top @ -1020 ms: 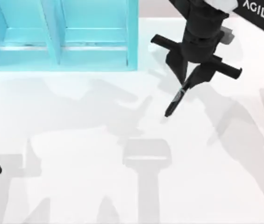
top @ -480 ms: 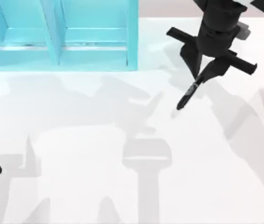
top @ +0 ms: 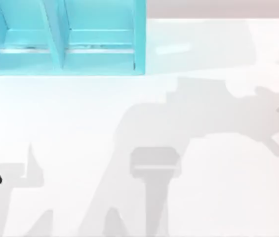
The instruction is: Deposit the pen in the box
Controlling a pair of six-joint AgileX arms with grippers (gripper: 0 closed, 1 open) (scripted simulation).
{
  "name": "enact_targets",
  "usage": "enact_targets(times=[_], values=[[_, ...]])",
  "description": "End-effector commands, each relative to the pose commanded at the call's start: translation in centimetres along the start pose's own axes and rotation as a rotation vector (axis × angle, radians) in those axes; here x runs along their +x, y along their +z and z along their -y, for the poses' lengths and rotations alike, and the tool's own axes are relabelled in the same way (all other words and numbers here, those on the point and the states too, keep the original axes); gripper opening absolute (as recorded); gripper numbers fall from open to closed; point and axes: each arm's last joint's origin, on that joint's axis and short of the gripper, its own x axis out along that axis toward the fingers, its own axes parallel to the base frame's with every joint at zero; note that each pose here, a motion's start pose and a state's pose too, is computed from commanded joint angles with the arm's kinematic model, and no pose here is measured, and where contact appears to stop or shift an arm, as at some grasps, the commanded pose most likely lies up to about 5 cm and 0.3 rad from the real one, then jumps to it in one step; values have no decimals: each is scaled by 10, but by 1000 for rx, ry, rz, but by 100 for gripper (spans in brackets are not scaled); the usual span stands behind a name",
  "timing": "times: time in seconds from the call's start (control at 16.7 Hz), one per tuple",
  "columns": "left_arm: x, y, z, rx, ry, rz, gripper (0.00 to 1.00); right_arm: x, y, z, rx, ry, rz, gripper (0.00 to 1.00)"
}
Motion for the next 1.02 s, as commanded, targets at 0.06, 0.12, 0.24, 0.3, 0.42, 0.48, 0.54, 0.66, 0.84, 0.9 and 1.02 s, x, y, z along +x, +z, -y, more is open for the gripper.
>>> enact_targets(times=[0.06,0.12,0.24,0.3,0.42,0.48,0.54,0.66,0.84,0.9,1.02], values=[[0,0,0,0,0,0,100,-3,25,27,79,0,-3,0],[0,0,0,0,0,0,100,-6,47,54,155,2,-6,0],[0,0,0,0,0,0,100,-12,79,107,290,12,-8,0],[0,0,0,0,0,0,100,-15,88,130,343,19,-7,0],[0,0,0,0,0,0,100,-20,99,165,421,34,-5,0],[0,0,0,0,0,0,100,-22,101,176,445,40,-4,0],[0,0,0,0,0,0,100,-23,102,183,461,44,-4,0],[0,0,0,0,0,0,100,-23,102,186,467,46,-3,0],[0,0,0,0,0,0,100,-22,103,185,465,42,-5,0],[0,0,0,0,0,0,100,-22,102,184,464,43,-4,0],[0,0,0,0,0,0,100,-18,98,174,451,49,-1,0]])
